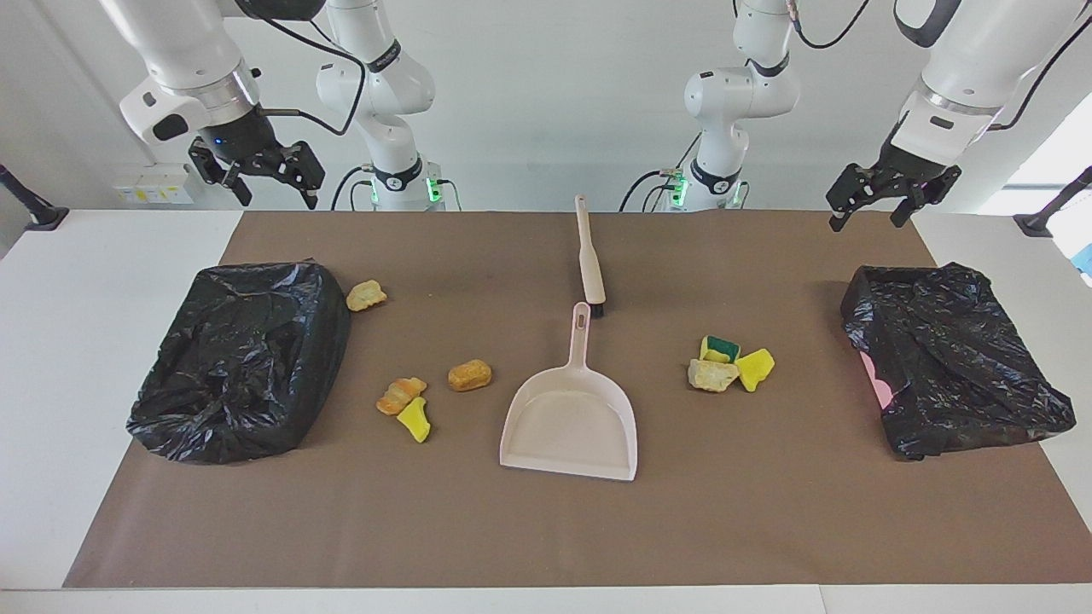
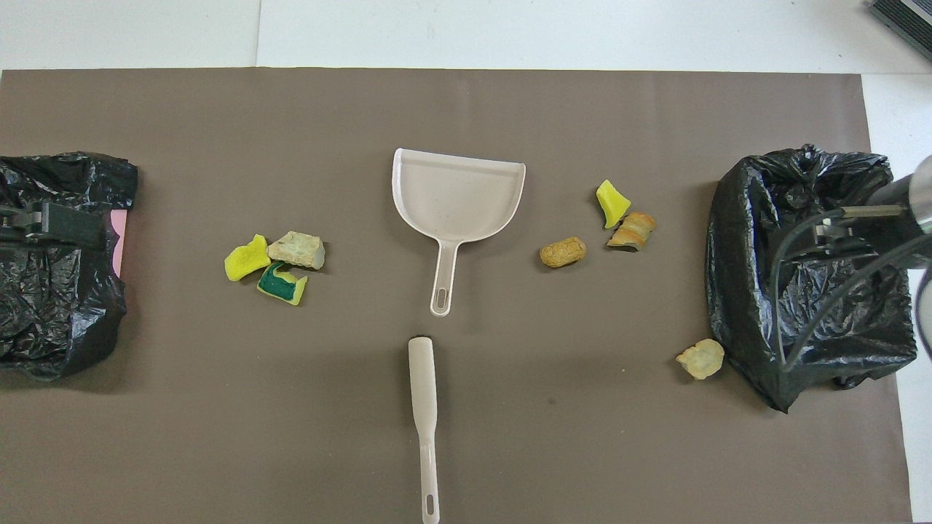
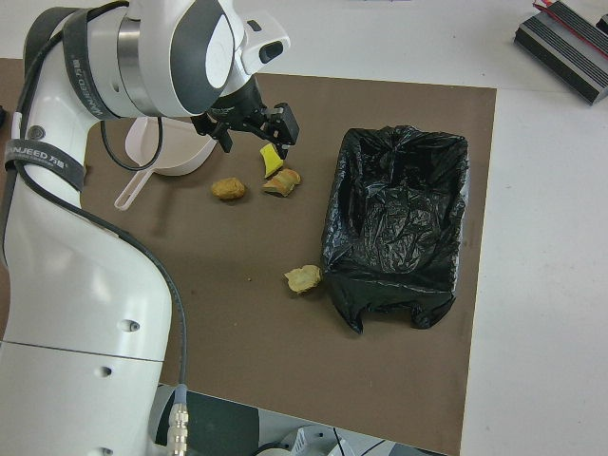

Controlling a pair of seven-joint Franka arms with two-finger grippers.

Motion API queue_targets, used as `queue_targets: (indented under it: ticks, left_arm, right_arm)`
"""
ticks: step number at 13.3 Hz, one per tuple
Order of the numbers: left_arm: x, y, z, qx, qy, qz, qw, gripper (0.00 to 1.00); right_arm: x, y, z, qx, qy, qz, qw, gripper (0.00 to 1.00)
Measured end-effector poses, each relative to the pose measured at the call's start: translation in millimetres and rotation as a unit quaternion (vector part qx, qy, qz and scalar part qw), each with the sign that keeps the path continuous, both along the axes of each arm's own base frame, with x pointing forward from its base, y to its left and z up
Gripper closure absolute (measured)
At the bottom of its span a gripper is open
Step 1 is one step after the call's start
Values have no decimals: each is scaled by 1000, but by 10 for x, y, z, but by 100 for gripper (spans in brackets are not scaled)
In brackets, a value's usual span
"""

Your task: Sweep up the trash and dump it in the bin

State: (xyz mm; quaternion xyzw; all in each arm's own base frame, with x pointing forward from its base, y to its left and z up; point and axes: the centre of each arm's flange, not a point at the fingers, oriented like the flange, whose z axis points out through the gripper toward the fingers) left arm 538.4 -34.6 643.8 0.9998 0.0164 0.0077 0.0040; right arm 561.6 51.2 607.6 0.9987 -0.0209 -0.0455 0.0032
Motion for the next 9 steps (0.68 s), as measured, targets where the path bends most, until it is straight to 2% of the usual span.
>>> queue_targets:
  ticks: [3, 5, 9]
  left_arm:
    - [0, 0, 0, 0, 0, 0, 1000, 0]
    - [0, 0, 0, 0, 0, 0, 1000, 0]
    - [0, 0, 0, 0, 0, 0, 1000, 0]
  right_arm:
    - [224, 505, -371, 28, 1, -24, 999, 0]
    - [328, 824, -666, 28, 11, -35, 999, 0]
    - [503, 1598, -1245, 32, -4, -62, 998, 0]
